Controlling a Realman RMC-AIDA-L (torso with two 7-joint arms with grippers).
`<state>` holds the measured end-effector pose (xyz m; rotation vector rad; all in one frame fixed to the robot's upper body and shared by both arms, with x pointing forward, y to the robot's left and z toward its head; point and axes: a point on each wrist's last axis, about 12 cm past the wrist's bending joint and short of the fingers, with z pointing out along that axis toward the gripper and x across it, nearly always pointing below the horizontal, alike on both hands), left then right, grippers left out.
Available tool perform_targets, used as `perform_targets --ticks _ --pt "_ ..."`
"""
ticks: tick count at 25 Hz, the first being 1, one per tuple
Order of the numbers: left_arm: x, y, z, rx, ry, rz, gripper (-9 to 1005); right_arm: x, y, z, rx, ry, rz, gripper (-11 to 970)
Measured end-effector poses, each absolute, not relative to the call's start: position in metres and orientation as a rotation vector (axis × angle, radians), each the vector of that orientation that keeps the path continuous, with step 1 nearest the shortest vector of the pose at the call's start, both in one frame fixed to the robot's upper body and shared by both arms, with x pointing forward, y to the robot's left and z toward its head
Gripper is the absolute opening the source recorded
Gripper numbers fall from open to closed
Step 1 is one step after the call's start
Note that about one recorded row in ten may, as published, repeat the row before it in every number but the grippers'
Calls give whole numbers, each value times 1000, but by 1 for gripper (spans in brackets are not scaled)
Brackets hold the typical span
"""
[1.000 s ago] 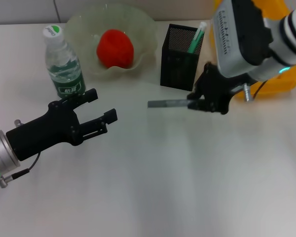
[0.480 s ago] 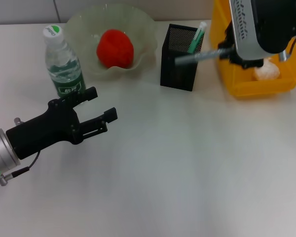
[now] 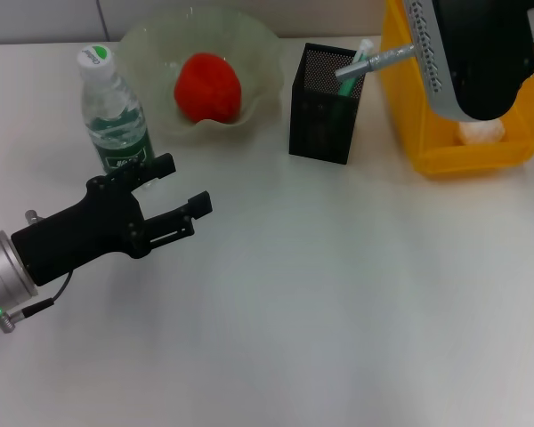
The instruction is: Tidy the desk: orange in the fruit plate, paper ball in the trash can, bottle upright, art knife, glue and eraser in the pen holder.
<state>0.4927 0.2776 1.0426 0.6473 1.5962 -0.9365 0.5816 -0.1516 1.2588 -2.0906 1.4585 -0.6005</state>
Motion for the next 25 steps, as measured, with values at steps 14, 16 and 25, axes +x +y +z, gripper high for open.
perform_targets --ticks 14,16,25 --pt "490 279 1041 615 1594 -932 859 603 -164 1242 -2170 1169 -781 134" --pt "490 279 1041 615 1595 -931 859 606 -167 1238 -2166 1127 -816 134" --pt "488 275 1035 612 1579 -902 859 618 -179 1210 -2180 939 -964 141"
